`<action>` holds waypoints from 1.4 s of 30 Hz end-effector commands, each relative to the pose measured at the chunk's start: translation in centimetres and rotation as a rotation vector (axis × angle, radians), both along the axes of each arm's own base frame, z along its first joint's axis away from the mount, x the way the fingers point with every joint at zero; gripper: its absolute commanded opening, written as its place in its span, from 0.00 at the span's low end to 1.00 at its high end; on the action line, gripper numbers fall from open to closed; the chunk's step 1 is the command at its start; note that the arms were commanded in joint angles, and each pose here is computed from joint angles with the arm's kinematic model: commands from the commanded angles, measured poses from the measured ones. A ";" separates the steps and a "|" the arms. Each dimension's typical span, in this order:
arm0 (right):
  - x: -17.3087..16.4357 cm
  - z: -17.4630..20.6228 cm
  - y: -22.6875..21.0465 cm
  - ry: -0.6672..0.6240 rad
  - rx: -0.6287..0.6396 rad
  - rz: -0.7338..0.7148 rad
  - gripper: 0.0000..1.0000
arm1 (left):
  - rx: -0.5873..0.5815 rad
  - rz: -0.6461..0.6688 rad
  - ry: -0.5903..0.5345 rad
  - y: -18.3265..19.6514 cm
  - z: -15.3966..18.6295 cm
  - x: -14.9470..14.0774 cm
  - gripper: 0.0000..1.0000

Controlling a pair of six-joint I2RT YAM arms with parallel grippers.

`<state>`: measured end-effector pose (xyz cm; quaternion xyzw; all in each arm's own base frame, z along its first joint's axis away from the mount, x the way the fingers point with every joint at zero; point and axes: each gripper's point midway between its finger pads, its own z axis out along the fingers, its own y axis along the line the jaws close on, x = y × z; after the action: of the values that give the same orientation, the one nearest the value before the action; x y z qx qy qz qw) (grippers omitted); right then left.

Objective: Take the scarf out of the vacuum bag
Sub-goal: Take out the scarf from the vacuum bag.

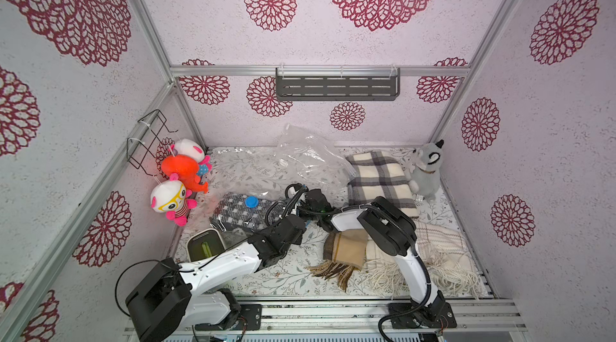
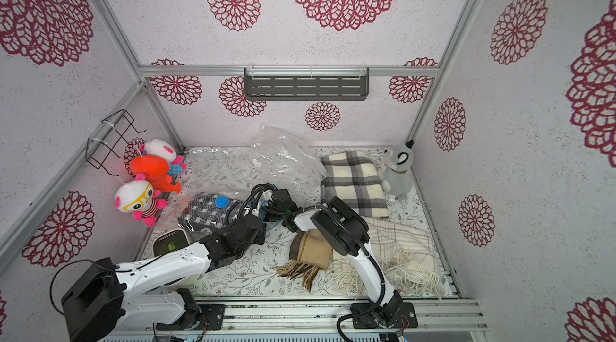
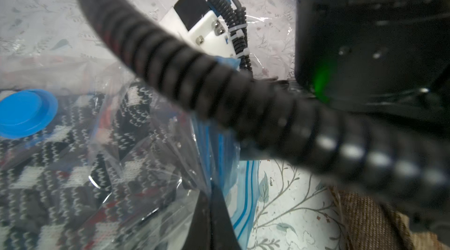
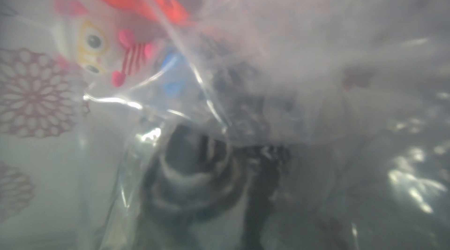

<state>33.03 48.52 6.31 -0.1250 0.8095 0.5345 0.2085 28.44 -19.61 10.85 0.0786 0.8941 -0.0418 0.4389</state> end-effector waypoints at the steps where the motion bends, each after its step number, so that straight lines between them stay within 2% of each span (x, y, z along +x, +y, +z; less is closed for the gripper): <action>1: -1.9 5.8 0.4 -0.101 0.093 0.069 0.00 | 0.071 0.127 -0.011 2.8 -0.6 0.5 0.00; 4: -2.8 7.2 -0.1 -0.103 0.131 0.103 0.00 | 0.096 0.194 -0.005 4.7 -1.0 0.3 0.00; 12: -2.9 7.6 -3.5 -0.101 0.080 0.090 0.00 | 0.142 0.279 0.038 8.5 -2.0 0.2 0.00; 16: -3.5 6.9 -3.8 -0.101 0.045 0.098 0.00 | 0.087 0.253 0.036 8.1 -1.6 0.4 0.00; 19: -3.4 6.3 -5.2 -0.098 0.036 0.074 0.00 | 0.096 0.261 0.020 8.4 -0.9 0.5 0.00; 23: -3.1 6.9 -7.1 -0.173 -0.041 0.031 0.00 | 0.101 0.268 0.015 8.9 -0.4 0.4 0.00; 27: -5.1 9.4 -5.9 -0.281 -0.036 0.126 0.00 | 0.084 0.264 0.031 8.8 -0.9 0.8 0.00; 29: -5.3 9.8 -4.9 -0.275 -0.021 0.167 0.00 | 0.010 0.200 0.037 7.0 -0.9 0.9 0.00; 32: -3.8 11.4 -3.9 -0.204 0.091 0.168 0.00 | -0.070 0.106 0.020 4.3 -0.4 0.0 0.00; 34: -2.5 12.3 -3.3 -0.202 0.087 0.145 0.00 | -0.055 0.098 0.024 4.0 -0.5 -0.8 0.00; 38: 0.4 14.1 -2.0 -0.143 0.109 0.082 0.00 | -0.104 0.026 0.077 1.7 -2.3 -1.9 0.00; 40: 1.7 14.1 -1.7 -0.100 0.124 0.060 0.00 | -0.037 0.015 0.099 1.3 -2.6 -2.2 0.00; 42: 2.9 14.4 -1.8 -0.064 0.153 0.052 0.00 | 0.041 0.062 0.083 2.4 -2.5 -1.8 0.00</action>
<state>34.09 46.15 14.98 -0.1618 0.7990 0.5382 0.2139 27.57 -17.52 9.75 0.0418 0.9012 -0.0459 0.4290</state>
